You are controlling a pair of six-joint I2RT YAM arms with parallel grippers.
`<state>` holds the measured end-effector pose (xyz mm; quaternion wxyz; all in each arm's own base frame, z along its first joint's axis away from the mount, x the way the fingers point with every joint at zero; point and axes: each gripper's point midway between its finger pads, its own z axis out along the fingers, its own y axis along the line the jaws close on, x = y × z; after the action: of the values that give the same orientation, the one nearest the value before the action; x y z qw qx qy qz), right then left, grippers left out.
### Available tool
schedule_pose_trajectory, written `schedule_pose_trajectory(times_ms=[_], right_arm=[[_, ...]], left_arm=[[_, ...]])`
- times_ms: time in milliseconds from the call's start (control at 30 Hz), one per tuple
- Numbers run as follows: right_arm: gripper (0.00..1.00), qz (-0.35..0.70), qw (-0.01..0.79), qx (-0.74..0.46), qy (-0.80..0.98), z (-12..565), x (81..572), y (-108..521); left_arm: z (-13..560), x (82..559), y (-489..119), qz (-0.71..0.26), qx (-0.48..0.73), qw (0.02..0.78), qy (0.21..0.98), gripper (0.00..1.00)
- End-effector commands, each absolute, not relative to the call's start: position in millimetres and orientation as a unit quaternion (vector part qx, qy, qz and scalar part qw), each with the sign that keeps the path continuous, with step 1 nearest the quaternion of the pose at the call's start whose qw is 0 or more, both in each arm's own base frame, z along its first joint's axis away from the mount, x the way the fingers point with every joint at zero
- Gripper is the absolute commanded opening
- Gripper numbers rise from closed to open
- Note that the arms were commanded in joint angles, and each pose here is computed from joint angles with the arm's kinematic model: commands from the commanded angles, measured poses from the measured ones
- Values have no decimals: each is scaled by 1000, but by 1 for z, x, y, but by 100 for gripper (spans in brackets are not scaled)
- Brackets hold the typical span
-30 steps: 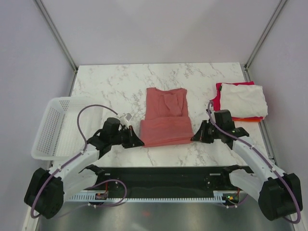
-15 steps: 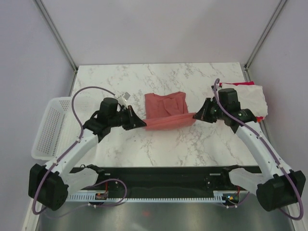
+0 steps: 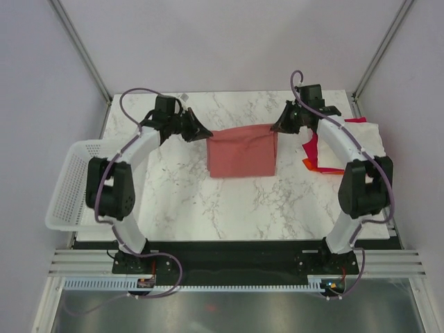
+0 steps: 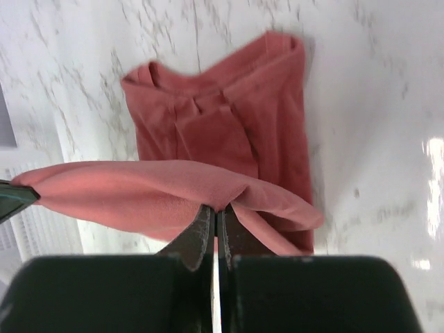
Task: Fold and stack the t-shirts
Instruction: Fold the tshirt
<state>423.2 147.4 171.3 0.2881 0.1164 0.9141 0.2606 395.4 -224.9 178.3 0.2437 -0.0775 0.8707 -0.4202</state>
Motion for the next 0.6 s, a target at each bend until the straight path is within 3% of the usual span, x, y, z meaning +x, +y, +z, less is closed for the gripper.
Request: schedule_pose_trajectory(times_ms=[0, 33, 67, 100, 133, 167, 200, 233, 367, 567], right_arm=[[0, 268, 318, 126, 900, 162, 485, 141], [1, 281, 332, 127, 891, 170, 503, 143], [23, 289, 334, 128, 888, 165, 514, 145], [44, 283, 328, 136, 891, 142, 529, 146], [60, 284, 338, 140, 886, 146, 542, 146], [84, 283, 329, 140, 890, 130, 546, 148], [87, 286, 335, 137, 887, 130, 551, 149], [88, 283, 338, 132, 888, 128, 552, 148], [87, 281, 374, 99, 878, 140, 544, 146], [88, 244, 341, 96, 903, 102, 519, 135]], left_arm=[[167, 459, -224, -442, -99, 236, 860, 2], [162, 474, -225, -445, -102, 234, 858, 2], [152, 486, -228, -454, -100, 221, 857, 2], [169, 508, -232, -468, -90, 234, 847, 23], [130, 518, -237, -469, -100, 195, 856, 44], [128, 522, -241, -480, -93, 185, 852, 63], [128, 528, -243, -480, -87, 190, 852, 85], [129, 529, -241, -473, -86, 199, 854, 99], [133, 526, -226, -428, -73, 247, 867, 100], [124, 502, -212, -369, -70, 269, 887, 100]])
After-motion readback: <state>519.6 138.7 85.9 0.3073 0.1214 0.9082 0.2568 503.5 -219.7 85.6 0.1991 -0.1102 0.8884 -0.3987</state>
